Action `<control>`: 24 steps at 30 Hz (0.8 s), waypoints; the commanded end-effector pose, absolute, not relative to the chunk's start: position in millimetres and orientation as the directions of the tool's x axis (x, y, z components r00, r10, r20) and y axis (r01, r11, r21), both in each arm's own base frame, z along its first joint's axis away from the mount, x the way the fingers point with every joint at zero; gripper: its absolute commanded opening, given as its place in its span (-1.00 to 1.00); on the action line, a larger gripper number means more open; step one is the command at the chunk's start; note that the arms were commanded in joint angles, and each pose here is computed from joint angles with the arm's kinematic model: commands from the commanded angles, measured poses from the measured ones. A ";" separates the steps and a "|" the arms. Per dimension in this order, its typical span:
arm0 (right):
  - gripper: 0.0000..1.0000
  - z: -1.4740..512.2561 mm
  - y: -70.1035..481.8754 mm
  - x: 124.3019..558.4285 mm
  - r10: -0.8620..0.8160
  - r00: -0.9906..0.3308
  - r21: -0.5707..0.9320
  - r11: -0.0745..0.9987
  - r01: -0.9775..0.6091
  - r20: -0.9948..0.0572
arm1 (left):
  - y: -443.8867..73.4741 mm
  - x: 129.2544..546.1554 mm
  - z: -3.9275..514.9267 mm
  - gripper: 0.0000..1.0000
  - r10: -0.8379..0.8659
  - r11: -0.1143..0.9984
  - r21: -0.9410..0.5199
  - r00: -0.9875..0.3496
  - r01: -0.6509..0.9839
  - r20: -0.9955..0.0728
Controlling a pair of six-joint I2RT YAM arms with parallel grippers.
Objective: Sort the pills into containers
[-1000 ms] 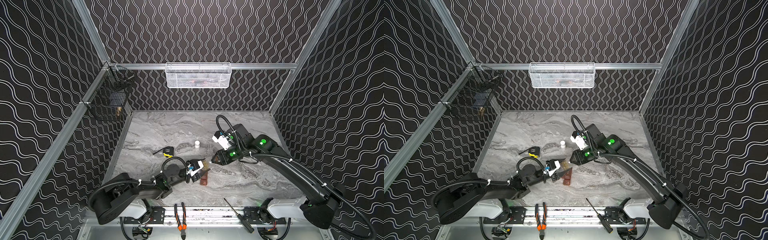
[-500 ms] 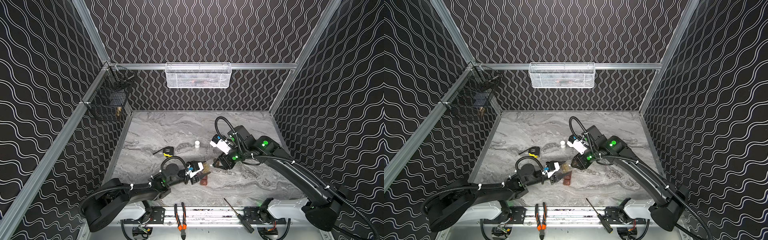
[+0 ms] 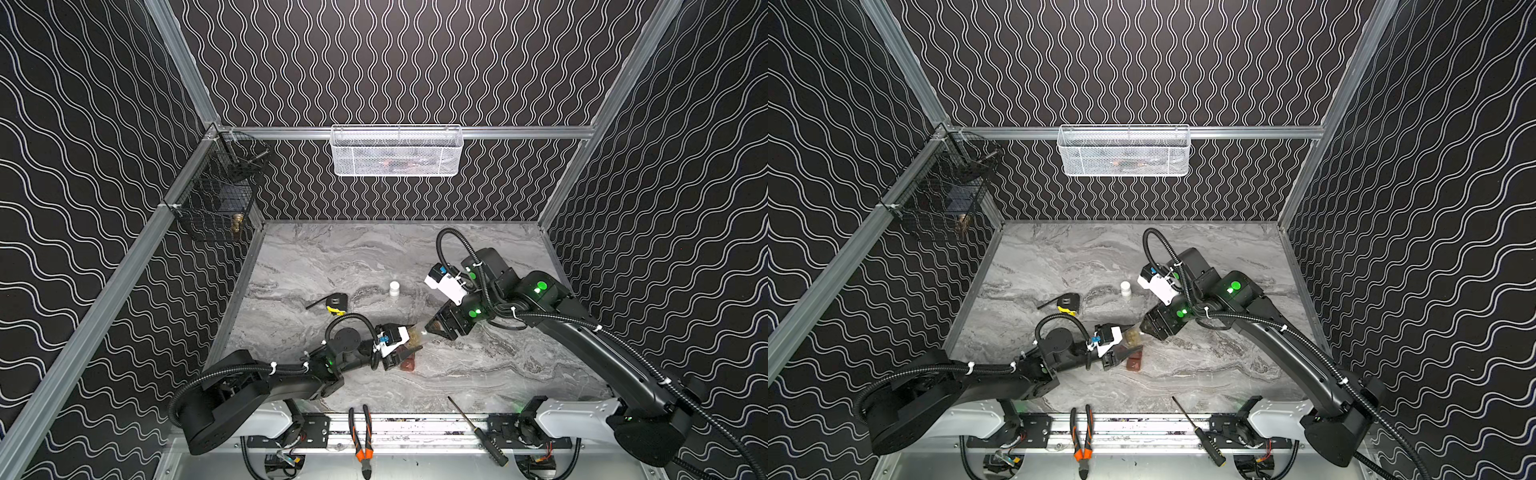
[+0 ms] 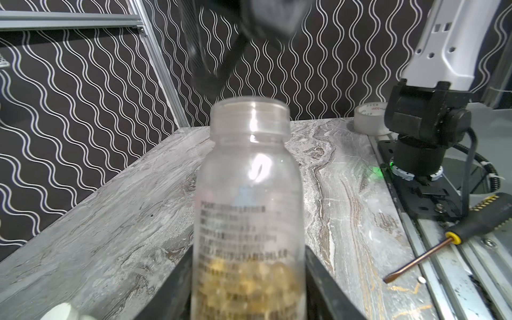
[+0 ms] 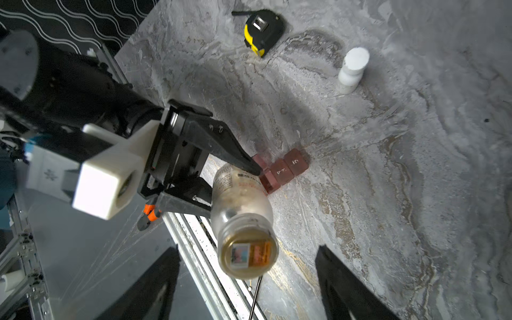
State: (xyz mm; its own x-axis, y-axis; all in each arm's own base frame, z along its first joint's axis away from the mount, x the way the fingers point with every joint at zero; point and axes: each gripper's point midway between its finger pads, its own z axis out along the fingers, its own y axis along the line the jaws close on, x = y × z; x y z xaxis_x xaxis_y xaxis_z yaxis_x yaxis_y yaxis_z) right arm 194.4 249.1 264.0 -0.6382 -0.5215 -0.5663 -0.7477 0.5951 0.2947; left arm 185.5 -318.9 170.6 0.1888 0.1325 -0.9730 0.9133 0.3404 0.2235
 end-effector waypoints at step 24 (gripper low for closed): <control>0.58 264.7 243.9 255.0 0.053 -0.959 0.712 0.681 -0.170 -0.279 | -307.4 261.4 186.3 -1.00 0.305 0.666 0.522 0.444 0.533 -0.843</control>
